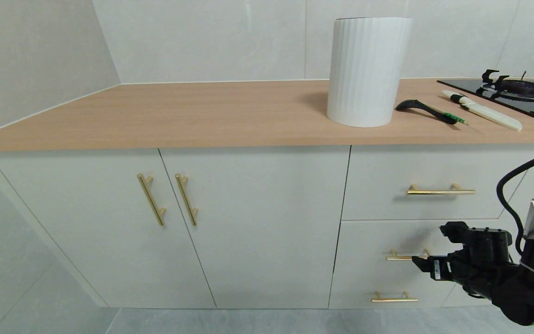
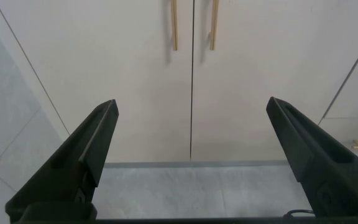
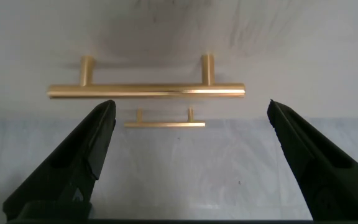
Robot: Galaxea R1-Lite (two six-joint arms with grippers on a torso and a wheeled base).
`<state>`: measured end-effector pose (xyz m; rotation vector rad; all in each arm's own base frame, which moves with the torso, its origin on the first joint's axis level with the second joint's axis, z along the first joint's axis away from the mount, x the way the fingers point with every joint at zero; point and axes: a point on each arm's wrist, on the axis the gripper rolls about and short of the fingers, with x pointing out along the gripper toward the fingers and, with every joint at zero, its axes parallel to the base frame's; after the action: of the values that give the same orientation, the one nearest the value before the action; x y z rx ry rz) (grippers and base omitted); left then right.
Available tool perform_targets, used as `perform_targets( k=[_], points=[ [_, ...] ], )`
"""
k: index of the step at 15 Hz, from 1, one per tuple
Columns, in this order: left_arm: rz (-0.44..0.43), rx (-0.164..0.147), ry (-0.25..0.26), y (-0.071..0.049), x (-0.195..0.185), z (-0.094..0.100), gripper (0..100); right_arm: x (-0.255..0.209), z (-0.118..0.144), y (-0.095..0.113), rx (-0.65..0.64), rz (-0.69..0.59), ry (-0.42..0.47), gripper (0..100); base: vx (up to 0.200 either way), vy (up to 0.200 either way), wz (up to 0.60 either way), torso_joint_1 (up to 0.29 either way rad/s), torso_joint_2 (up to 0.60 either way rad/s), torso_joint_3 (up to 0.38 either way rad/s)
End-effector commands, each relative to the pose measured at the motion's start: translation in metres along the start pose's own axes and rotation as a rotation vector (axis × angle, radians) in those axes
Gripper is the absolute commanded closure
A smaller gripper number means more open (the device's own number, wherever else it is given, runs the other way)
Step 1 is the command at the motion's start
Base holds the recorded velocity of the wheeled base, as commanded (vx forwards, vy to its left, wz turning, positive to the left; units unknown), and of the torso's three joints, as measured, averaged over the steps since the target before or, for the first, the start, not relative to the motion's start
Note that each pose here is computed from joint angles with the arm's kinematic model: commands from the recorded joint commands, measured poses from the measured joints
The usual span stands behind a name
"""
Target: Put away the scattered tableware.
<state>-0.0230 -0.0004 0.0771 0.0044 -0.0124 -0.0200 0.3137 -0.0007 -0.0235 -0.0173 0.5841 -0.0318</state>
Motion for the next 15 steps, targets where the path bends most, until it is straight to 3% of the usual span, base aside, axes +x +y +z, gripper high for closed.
perform_targets(
  k=[1, 4, 12, 15],
  points=[
    [0.000, 0.000, 0.000, 0.000, 0.000, 0.000, 0, 0.015, -0.018, 0.001, 0.000, 0.001, 0.013, 0, 0.000, 0.000, 0.00, 0.000, 0.00, 0.000],
    [0.000, 0.000, 0.002, 0.000, 0.000, 0.000, 0, 0.022, -0.020, 0.001, 0.002, 0.000, -0.078, 0, 0.000, 0.000, 0.00, 0.000, 0.00, 0.000],
    [0.000, 0.000, 0.002, 0.000, 0.000, 0.000, 0, 0.026, -0.022, 0.001, -0.005, -0.001, -0.081, 0, 0.000, 0.000, 0.00, 0.000, 0.00, 0.000],
    [0.000, 0.000, 0.000, 0.000, 0.000, 0.000, 0, 0.026, -0.017, 0.000, 0.000, -0.004, -0.128, 0, 0.000, 0.000, 0.00, 0.000, 0.00, 0.000]
  ],
)
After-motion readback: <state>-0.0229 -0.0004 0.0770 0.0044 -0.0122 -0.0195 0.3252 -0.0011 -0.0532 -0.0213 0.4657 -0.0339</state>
